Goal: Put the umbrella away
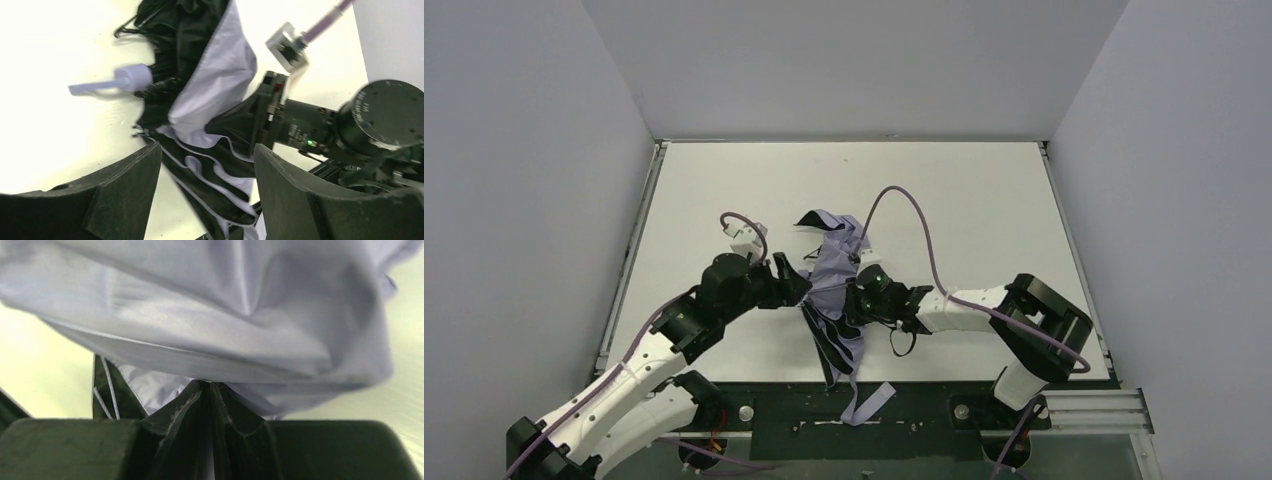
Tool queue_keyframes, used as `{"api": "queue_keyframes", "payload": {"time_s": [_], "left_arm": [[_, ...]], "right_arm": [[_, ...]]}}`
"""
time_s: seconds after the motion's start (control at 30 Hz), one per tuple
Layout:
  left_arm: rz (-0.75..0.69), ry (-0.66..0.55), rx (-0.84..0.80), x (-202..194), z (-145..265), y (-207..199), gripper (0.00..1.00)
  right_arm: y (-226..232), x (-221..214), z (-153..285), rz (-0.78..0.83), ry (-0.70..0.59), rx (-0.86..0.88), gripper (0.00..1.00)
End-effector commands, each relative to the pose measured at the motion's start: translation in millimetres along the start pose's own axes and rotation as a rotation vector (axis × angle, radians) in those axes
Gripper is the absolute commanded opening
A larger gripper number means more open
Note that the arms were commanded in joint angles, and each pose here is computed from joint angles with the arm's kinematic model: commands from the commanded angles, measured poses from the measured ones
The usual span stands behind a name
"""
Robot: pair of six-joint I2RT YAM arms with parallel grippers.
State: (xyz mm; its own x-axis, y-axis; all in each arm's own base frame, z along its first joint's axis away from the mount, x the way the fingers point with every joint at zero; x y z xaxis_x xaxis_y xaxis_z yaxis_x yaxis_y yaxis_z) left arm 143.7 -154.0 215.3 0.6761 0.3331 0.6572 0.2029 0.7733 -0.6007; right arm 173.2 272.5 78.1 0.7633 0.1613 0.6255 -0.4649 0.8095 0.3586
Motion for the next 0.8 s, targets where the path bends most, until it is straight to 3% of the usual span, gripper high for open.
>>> {"api": "queue_keyframes", "payload": {"time_s": [0.0,0.23,0.5,0.77], "left_arm": [[0.015,-0.023,-0.136,36,-1,-13,0.66],[0.036,-0.012,-0.196,71,-18,-28,0.71],[0.307,-0.159,-0.135,96,-41,-36,0.80],[0.355,-0.071,-0.063,96,-79,-36,0.82]], "right_arm": [[-48,-25,25,0.189,0.224,-0.289,0.17],[-44,-18,29,0.246,0.236,-0.237,0.22],[-44,-24,26,0.210,0.226,-0.219,0.22],[-43,-26,23,0.190,0.221,-0.208,0.22]]}}
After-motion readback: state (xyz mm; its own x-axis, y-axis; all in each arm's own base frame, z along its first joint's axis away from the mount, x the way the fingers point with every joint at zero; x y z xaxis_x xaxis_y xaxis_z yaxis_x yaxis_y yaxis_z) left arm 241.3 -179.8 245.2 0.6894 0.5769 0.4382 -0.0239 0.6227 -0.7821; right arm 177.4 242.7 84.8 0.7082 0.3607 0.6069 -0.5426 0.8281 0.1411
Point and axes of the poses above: each gripper's point midway between its finger pads, its own z axis back along the fingers, its own y axis along the line the jaws close on, x = y × z, the point moved 9 cm from there along z, back along the fingers, and after that the axes turned 5 degrees about z, right-handed, at the moved point
